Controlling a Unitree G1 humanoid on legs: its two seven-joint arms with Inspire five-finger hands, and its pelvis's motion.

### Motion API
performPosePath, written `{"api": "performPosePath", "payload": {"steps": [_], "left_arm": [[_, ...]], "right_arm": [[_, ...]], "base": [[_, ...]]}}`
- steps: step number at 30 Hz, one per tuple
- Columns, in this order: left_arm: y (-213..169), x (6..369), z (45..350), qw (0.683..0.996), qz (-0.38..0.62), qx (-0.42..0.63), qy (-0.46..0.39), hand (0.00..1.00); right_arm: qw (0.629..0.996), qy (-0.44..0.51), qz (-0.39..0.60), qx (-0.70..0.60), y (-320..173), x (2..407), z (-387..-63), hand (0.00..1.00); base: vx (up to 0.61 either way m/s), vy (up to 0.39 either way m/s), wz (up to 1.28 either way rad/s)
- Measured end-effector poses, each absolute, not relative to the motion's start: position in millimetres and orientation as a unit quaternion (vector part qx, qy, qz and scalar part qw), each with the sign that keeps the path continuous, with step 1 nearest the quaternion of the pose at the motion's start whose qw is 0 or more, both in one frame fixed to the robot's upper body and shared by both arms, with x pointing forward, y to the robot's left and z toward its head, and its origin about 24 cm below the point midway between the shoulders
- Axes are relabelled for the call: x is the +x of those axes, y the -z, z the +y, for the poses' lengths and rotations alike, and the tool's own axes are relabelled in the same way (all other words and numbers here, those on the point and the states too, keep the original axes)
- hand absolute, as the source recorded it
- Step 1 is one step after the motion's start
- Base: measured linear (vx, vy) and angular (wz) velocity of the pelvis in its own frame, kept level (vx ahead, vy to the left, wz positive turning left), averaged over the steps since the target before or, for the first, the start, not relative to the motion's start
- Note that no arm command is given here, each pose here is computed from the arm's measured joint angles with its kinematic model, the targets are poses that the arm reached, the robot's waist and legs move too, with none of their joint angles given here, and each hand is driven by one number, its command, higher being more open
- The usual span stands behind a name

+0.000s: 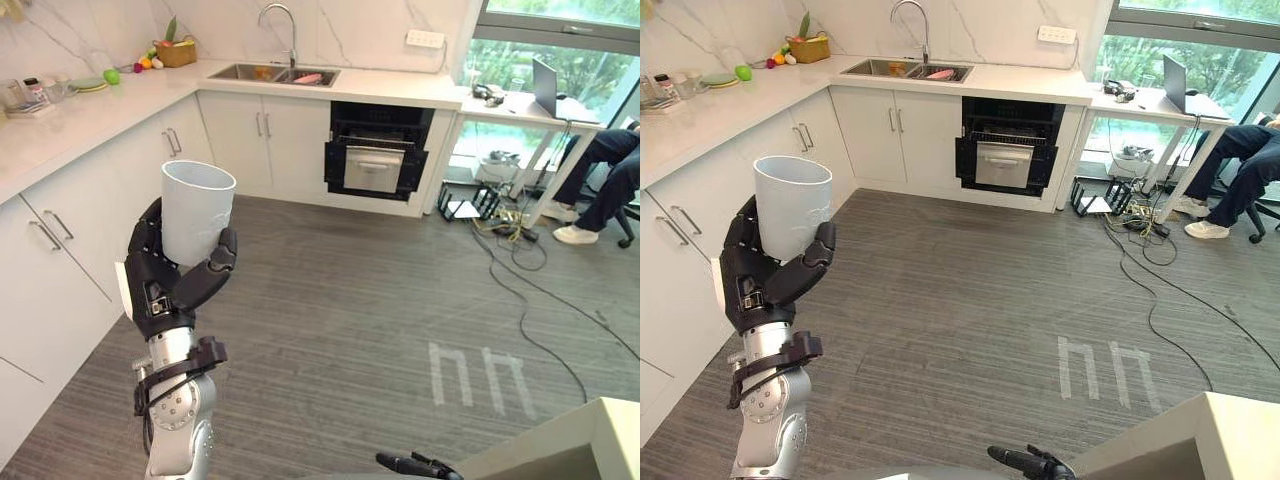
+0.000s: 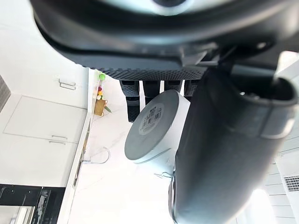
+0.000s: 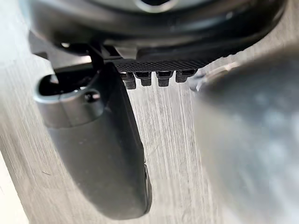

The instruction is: Walk over to the sink, pick up the cup, carry it to the dishwasher, place the cup inside the dishwasher, then close the dishwasher door

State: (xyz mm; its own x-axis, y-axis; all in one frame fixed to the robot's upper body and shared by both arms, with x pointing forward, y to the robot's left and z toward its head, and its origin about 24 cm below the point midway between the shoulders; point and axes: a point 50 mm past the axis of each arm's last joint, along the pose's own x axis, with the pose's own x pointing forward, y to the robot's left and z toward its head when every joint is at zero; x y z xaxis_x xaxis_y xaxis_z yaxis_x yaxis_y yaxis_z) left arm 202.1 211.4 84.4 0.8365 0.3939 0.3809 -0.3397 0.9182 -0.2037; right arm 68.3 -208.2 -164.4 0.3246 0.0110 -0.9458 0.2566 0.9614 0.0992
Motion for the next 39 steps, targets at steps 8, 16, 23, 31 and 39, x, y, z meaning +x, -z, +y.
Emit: {"api": "performPosePath", "payload": {"steps": [8,16,23,31,39], "left_arm": [[-84,201,216,0.956,-0.204,-0.059,-0.202,0.00],[-98,193,209,0.946,-0.233,-0.090,-0.206,0.00],[-101,189,209,0.947,-0.244,-0.085,-0.192,0.00],[-70,190,195,0.966,-0.168,-0.107,-0.162,0.00],[-96,202,168,0.969,-0.216,-0.093,-0.070,0.00]], "right_arm": [[0.822,0.058,0.567,0.008,162,87,-210,1.00],[0.831,0.030,0.555,-0.006,158,104,-212,1.00],[0.825,0.043,0.563,-0.005,157,95,-228,1.00],[0.778,0.079,0.623,0.027,168,42,-225,1.00],[0.806,0.098,0.581,0.045,164,58,-224,1.00]], "base": [[-0.04,-0.018,0.13],[-0.06,-0.025,-0.04],[0.02,0.049,0.02],[0.30,0.228,-0.05],[0.36,0.136,0.24]]}}
